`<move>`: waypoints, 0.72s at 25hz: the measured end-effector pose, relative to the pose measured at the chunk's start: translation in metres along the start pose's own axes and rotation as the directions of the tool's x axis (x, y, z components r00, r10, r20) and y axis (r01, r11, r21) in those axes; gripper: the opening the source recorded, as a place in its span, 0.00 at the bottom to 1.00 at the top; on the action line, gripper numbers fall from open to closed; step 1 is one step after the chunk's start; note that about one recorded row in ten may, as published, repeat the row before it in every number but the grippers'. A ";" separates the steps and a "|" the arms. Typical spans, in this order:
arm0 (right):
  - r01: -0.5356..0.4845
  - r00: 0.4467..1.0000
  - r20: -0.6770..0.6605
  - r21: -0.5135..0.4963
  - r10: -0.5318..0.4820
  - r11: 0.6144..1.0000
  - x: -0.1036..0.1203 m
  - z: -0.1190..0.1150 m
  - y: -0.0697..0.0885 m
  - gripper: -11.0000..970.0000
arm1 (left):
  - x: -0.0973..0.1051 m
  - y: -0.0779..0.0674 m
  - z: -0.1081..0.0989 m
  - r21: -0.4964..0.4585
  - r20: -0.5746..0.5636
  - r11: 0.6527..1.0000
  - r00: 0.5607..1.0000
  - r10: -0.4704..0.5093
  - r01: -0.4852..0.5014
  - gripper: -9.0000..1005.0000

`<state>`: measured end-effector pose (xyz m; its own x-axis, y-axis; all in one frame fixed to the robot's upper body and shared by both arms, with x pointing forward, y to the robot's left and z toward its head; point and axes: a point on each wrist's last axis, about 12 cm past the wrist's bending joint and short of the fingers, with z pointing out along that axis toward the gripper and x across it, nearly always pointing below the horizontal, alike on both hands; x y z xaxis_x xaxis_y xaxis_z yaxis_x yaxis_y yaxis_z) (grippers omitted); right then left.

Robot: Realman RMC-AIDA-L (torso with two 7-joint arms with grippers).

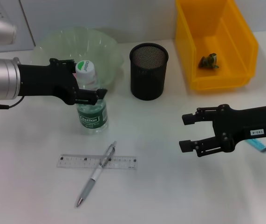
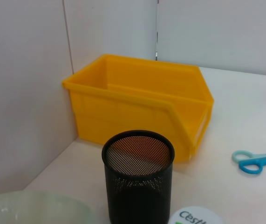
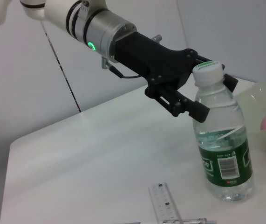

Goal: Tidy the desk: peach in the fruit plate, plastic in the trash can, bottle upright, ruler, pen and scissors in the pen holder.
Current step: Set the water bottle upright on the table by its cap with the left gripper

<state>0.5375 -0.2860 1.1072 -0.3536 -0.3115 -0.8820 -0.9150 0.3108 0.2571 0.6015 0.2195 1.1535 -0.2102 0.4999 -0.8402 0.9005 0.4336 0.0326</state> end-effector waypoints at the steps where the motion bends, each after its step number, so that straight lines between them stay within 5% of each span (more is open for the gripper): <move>1: 0.001 1.000 0.005 0.005 -0.001 1.000 0.000 -0.001 0.000 0.87 | 0.001 -0.001 -0.001 0.001 -0.002 1.000 1.000 0.002 -0.002 0.82; 18: 0.014 1.000 0.024 0.045 -0.015 0.999 -0.009 -0.002 -0.004 0.87 | 0.026 0.002 -0.052 -0.123 0.045 0.991 0.998 -0.050 0.055 0.83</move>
<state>0.5443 -0.2864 1.1150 -0.3352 -0.2945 -0.8949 -0.9102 0.3465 0.2269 0.5784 0.2724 1.1593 -0.2375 0.4436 -0.8642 0.8338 0.5495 0.0529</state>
